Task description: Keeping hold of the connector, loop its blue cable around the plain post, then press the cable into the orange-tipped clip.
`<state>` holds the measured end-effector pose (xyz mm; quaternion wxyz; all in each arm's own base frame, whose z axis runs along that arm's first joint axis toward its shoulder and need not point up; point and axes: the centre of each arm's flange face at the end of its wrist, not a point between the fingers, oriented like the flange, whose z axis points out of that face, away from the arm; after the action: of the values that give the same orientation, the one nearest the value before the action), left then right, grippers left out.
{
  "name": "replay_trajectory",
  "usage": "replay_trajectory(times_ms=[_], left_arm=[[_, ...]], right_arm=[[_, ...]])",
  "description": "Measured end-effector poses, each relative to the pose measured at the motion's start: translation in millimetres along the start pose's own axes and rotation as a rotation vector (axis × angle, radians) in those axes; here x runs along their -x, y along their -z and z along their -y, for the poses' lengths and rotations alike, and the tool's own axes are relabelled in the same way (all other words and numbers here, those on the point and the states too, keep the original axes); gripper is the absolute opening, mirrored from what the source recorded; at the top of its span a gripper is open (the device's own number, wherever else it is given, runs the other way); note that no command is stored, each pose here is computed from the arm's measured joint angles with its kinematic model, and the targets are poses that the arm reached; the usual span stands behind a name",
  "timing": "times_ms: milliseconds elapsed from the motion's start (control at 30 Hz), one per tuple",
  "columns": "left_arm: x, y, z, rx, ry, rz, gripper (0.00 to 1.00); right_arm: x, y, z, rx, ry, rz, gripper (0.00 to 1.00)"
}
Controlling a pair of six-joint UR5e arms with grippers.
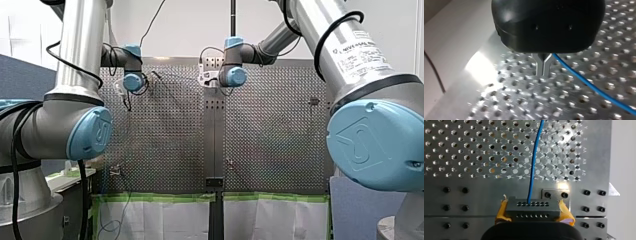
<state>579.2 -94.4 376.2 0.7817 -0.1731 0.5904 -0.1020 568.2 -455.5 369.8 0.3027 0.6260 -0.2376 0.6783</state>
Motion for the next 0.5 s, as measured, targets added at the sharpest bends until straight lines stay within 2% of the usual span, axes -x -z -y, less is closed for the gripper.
replay_trajectory(times_ms=[200, 233, 267, 300, 367, 400, 467, 500], left_arm=[[-8, 2, -1.3, 0.008, -0.014, -0.013, 0.01], [-9, 3, 0.2, 0.003, -0.021, -0.018, 0.05], [-10, 3, 1.4, -0.002, -0.026, -0.021, 0.15], [-10, 4, 2.6, -0.006, -0.032, -0.025, 0.15], [-12, 5, 4.6, -0.011, -0.042, -0.033, 0.31], [-13, 6, 5.2, -0.012, -0.044, -0.037, 0.31], [-14, 7, 6.3, -0.013, -0.045, -0.045, 0.54], [-14, 7, 6.7, -0.013, -0.044, -0.047, 0.54]], right_arm=[[20, -1.8, 4.9, -0.001, 0.000, 0.035, 0.00], [25, -2.1, 6.2, -0.003, -0.001, 0.044, 0.00], [31, -2.4, 7.5, -0.005, -0.001, 0.054, 0.00], [39, -2.8, 9.4, -0.007, -0.002, 0.069, 0.00], [53, -3.3, 12.5, -0.012, -0.003, 0.094, 0.00], [62, -3.5, 14.2, -0.013, -0.003, 0.111, 0.00], [76, -3.6, 16.8, -0.012, -0.001, 0.135, 0.00], [85, -3.7, 18.5, -0.010, 0.000, 0.150, 0.00]])
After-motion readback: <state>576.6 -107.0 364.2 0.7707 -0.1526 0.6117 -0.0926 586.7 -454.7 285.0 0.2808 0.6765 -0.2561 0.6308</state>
